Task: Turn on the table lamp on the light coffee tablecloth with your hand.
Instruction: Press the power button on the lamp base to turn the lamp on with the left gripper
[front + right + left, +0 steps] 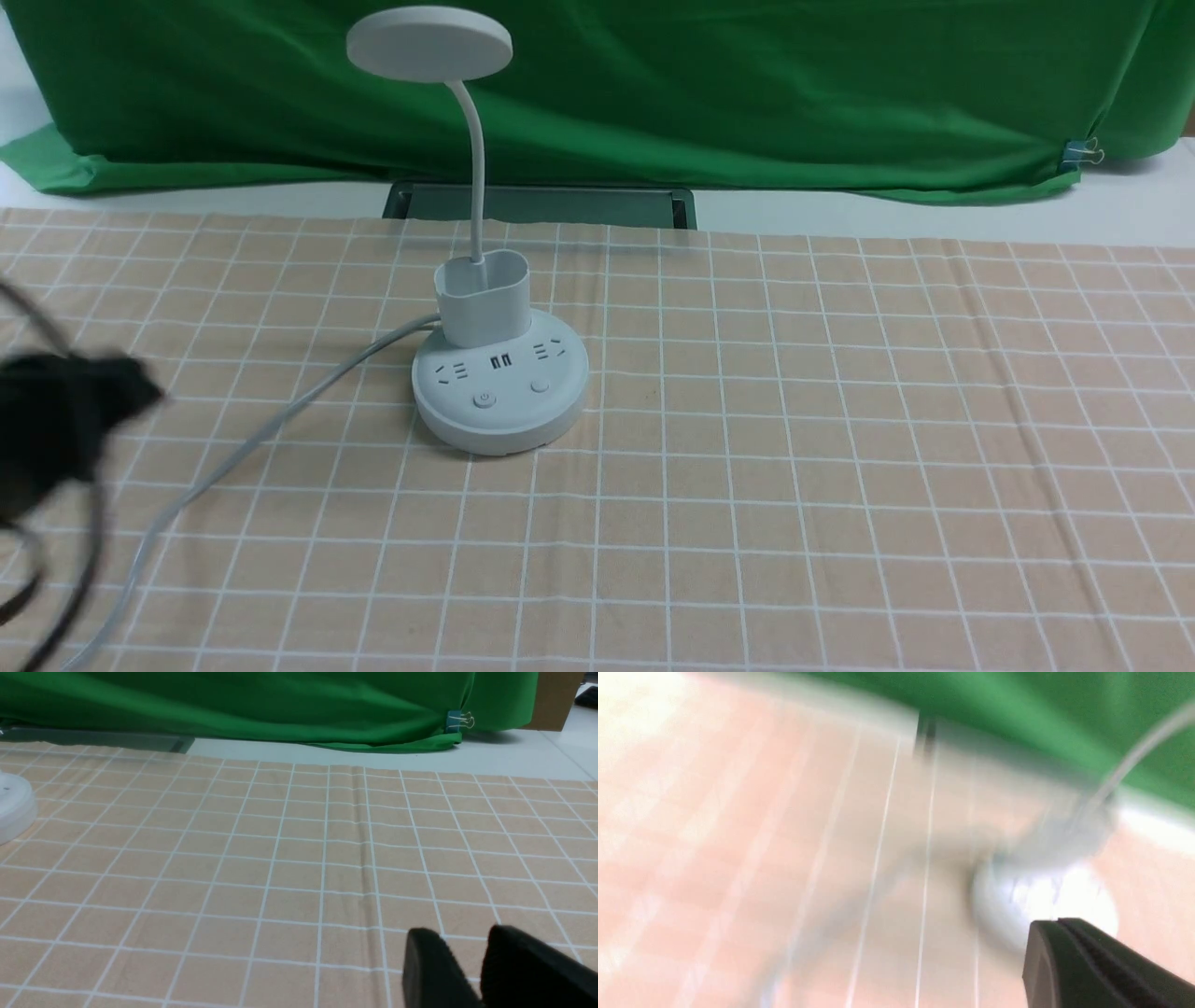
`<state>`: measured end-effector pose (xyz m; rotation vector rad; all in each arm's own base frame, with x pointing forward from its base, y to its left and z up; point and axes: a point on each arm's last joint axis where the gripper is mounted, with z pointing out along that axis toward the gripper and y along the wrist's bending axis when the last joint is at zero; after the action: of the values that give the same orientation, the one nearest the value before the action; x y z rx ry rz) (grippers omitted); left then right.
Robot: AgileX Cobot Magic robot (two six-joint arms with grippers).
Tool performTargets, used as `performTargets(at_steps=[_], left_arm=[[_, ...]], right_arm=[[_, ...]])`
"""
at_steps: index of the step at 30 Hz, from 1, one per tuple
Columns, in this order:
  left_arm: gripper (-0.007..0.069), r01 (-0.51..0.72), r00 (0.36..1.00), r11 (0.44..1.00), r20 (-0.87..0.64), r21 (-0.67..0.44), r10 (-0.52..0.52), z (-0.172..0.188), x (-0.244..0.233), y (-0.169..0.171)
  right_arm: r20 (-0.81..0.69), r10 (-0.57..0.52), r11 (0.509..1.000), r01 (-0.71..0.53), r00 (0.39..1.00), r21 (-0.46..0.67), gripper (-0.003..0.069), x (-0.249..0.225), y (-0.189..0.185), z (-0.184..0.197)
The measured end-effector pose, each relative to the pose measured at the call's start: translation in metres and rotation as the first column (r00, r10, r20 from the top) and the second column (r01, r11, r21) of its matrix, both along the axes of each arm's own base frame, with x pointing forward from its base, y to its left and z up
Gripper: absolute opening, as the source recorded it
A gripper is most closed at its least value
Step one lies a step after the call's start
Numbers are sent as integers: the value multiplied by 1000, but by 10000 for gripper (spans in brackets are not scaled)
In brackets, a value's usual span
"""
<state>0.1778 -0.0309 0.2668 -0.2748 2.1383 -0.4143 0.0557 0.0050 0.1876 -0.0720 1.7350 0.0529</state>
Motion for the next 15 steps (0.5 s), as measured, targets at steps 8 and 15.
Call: performTargets(at_steps=[8, 15], left_arm=[[-1, 438, 808, 894, -394, -96, -439, -33, 45, -73], [-4, 650, 657, 759, -530, 38, -537, -53, 72, -157]], right_arm=[[0, 0, 1000, 0, 1000, 0, 238, 0, 0, 0], [0, 0, 1000, 0, 1000, 0, 238, 0, 0, 0]])
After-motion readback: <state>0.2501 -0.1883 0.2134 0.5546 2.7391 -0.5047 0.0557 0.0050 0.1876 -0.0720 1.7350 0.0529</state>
